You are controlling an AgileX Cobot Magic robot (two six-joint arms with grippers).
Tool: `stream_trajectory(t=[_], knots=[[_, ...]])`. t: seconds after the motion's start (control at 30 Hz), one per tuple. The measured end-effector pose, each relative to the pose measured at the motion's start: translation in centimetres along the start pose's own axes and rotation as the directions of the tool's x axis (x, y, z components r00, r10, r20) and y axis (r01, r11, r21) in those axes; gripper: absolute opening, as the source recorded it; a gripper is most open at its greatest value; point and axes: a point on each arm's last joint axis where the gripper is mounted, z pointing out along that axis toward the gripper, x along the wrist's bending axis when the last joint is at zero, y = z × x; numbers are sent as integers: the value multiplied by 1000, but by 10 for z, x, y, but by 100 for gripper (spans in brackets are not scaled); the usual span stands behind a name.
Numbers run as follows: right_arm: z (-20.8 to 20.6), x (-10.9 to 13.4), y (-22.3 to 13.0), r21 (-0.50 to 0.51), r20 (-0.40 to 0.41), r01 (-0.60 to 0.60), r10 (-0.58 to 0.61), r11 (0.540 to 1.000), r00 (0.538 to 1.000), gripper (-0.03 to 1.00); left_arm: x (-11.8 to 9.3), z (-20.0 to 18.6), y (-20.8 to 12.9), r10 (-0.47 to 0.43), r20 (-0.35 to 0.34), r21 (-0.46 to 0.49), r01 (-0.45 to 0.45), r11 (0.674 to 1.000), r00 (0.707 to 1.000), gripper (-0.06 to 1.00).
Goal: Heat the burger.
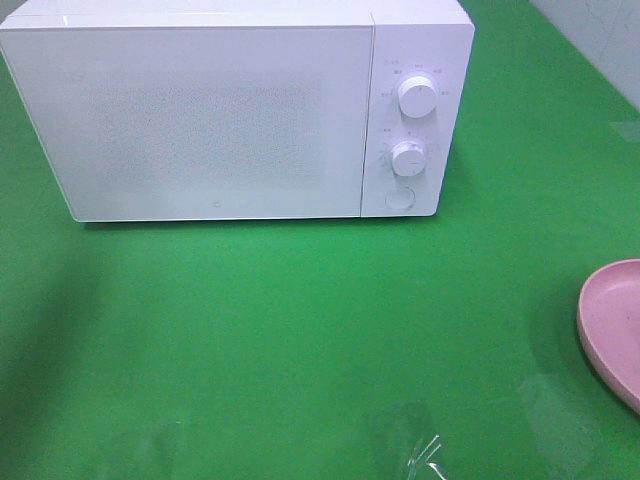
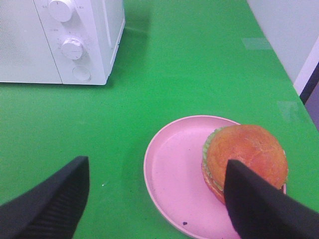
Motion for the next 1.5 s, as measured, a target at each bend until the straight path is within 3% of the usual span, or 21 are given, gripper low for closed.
stream_trajectory(t=[0.1, 0.2, 0.4, 0.6, 0.9, 1.0, 1.03, 1.07, 1.1, 1.17, 1.27, 1.3, 1.33, 1.4, 1.5], knots=[[0, 0, 0, 0, 0, 0, 0, 1000, 1000, 75, 11, -9, -10, -50, -14, -29, 50, 998, 999, 99], [0, 0, 0, 0, 0, 0, 0, 1000, 1000, 75, 18, -13, -40, -97, -28, -32, 96, 995, 995, 99], [0, 0, 0, 0, 0, 0, 0, 1000, 1000, 75, 16, -8, -79, -90, -45, -8, 90, 996, 995, 99], [0, 0, 0, 0, 0, 0, 0, 1000, 1000, 75, 13, 1, -125, -75, -66, -47, 72, 996, 995, 98], [0, 0, 0, 0, -1, -1, 1, 1000, 1000, 75, 7, 6, -183, -54, -95, -240, 30, 970, 994, 98], [0, 0, 0, 0, -1, -1, 1, 1000, 1000, 75, 2, -7, -200, -37, -116, -364, -8, 931, 993, 98], [0, 0, 0, 0, -1, -1, 1, 1000, 1000, 75, 2, -7, -200, -37, -116, -364, -8, 931, 993, 98], [0, 0, 0, 0, -1, -1, 1, 1000, 1000, 75, -1, -14, -210, -29, -126, -430, -28, 903, 992, 98], [0, 0, 0, 0, -1, -1, 1, 1000, 1000, 75, -1, -14, -210, -29, -126, -430, -28, 903, 992, 98], [0, 0, 0, 0, -1, -1, 1, 1000, 1000, 75, -6, -24, -227, -16, -137, -537, -61, 841, 990, 98], [0, 0, 0, 0, -1, -1, 1, 1000, 1000, 75, -8, -26, -232, -13, -134, -565, -66, 822, 991, 98], [0, 0, 0, 0, -1, -1, 1, 1000, 1000, 75, -12, -30, -241, -2, -122, -623, -75, 779, 993, 98], [0, 0, 0, 0, -1, -1, 1, 1000, 1000, 75, -12, -30, -241, -2, -122, -623, -75, 779, 993, 98], [0, 0, 0, 0, -1, -1, 1, 1000, 1000, 75, -16, -35, -257, 13, -120, -697, -93, 711, 993, 98], [0, 0, 0, 0, -1, -1, 1, 1000, 1000, 75, -17, -35, -259, 15, -118, -707, -95, 701, 993, 98]])
